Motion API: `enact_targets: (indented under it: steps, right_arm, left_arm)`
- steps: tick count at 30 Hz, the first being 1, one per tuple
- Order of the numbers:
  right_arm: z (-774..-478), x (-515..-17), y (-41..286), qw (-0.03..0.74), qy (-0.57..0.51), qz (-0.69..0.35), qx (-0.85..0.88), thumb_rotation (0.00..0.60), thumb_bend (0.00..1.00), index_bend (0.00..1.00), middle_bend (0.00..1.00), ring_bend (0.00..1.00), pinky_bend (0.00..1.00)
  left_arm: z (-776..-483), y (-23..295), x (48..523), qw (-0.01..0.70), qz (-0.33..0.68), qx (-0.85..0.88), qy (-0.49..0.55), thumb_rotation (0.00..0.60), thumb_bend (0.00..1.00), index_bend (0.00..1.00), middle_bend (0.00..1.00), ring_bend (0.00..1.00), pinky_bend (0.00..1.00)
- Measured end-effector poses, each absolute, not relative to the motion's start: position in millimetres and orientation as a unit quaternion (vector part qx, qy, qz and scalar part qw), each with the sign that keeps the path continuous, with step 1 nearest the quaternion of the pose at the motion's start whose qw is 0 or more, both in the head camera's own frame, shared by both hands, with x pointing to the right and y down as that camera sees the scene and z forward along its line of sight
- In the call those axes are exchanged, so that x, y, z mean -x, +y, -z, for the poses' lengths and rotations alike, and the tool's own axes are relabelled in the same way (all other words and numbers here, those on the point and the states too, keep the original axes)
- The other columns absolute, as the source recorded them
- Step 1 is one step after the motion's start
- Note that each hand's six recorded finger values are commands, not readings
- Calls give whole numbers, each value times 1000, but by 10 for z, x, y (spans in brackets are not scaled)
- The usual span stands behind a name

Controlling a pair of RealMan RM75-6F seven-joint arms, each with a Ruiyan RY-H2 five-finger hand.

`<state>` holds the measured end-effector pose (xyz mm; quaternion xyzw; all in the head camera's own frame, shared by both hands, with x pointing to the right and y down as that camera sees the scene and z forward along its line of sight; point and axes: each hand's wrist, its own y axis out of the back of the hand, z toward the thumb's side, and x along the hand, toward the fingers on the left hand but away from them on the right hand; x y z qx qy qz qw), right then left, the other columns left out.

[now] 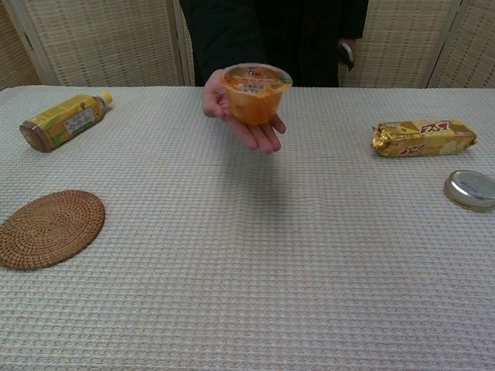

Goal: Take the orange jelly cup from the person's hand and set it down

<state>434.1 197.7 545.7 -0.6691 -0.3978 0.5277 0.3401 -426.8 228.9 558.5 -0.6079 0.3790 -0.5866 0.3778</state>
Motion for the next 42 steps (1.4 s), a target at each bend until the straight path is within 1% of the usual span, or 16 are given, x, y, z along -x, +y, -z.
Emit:
enact_targets:
  steps: [12,18,24,30,37,42]
  right_arm:
    - [-5455,-4151,1899,356,-380,-502,691,600,255,0,74,0,0]
    - [-5455,-3855,1793,371,-351,-472,719,600,256,0,74,0,0]
    - [-5458,-3331,1615,400,-296,-428,754,600,256,0,74,0,0]
    - [-5501,-2721,1356,417,-246,-384,786,600,255,0,75,0,0]
    - [-5676,-2029,1031,392,-203,-361,822,600,256,0,67,0,0]
    - [-5772,-1615,887,380,-180,-353,836,600,256,0,7,0,0]
  left_arm:
    - [-5566,2301,4295,377,589,605,380,600,143,87,0,0,162]
    - [-5539,2284,4278,382,586,606,380,600,143,87,0,0,162]
    - [-5521,2292,4265,382,585,608,379,600,143,87,0,0,162]
    - [-5497,2324,4279,382,587,606,377,600,143,87,0,0,162]
    - [-5460,2360,4313,382,592,601,377,600,143,87,0,0,162]
    - [-5443,2381,4326,381,594,600,377,600,143,87,0,0,162]
